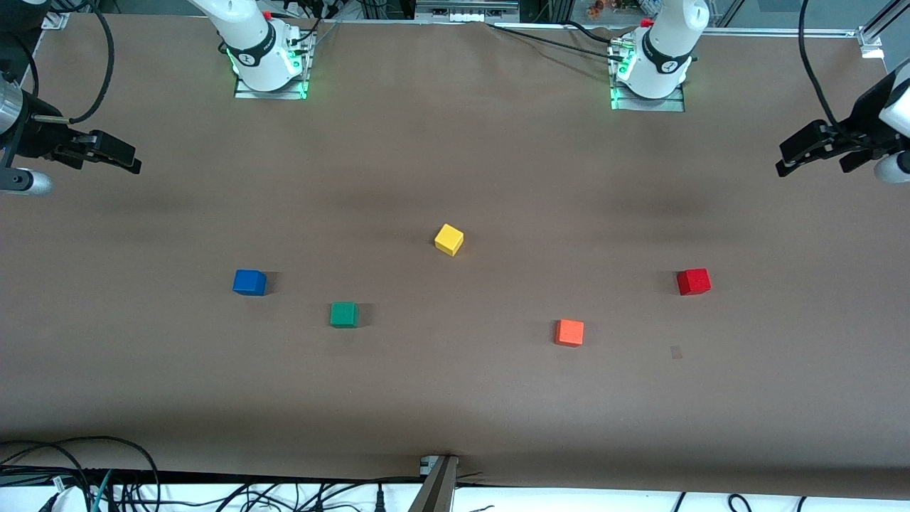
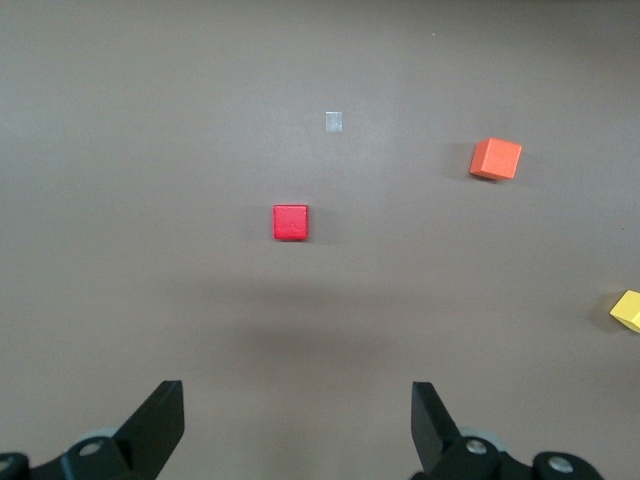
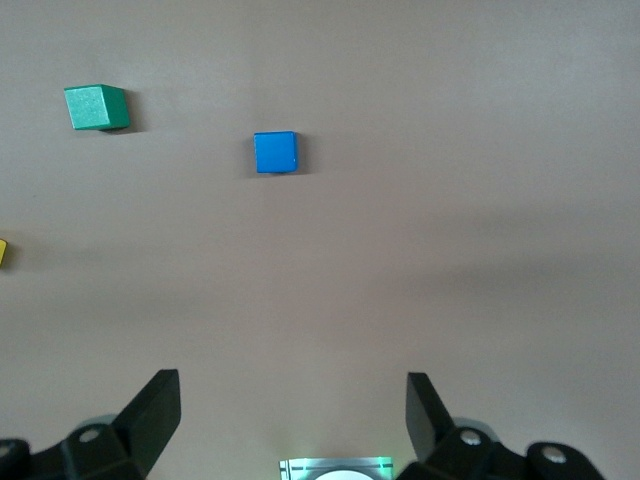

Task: Pass red block to right arm, stack on blue

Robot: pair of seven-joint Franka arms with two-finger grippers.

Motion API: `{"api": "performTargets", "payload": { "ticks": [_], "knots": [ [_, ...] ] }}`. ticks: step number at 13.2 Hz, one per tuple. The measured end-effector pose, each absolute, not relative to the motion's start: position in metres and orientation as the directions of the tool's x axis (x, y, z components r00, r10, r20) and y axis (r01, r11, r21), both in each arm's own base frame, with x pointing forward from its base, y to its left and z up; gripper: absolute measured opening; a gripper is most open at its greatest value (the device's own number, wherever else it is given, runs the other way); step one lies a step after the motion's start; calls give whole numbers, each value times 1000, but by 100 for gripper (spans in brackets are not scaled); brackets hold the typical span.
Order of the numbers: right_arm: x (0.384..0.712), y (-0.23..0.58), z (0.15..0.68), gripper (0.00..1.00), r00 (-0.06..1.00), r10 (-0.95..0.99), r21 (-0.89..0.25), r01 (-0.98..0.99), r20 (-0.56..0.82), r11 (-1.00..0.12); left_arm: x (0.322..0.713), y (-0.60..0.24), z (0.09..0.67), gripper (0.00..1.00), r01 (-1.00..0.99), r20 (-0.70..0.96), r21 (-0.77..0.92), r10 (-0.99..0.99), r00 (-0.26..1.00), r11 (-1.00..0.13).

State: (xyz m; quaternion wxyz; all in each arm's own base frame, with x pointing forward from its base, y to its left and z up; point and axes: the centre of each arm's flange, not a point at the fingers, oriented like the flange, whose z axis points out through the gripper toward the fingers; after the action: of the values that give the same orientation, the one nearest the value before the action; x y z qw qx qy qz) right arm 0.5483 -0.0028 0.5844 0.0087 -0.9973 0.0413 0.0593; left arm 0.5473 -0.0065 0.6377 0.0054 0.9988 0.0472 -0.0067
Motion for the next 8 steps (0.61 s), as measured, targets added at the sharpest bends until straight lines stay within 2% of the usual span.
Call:
{"api": "performTargets", "payload": {
  "ticks": [8],
  "knots": [
    [548,-1,585,100,990,-79,-13,-81,-119,-997,545,13,643,100,115,-32,9,114,993,-993]
  ]
}}
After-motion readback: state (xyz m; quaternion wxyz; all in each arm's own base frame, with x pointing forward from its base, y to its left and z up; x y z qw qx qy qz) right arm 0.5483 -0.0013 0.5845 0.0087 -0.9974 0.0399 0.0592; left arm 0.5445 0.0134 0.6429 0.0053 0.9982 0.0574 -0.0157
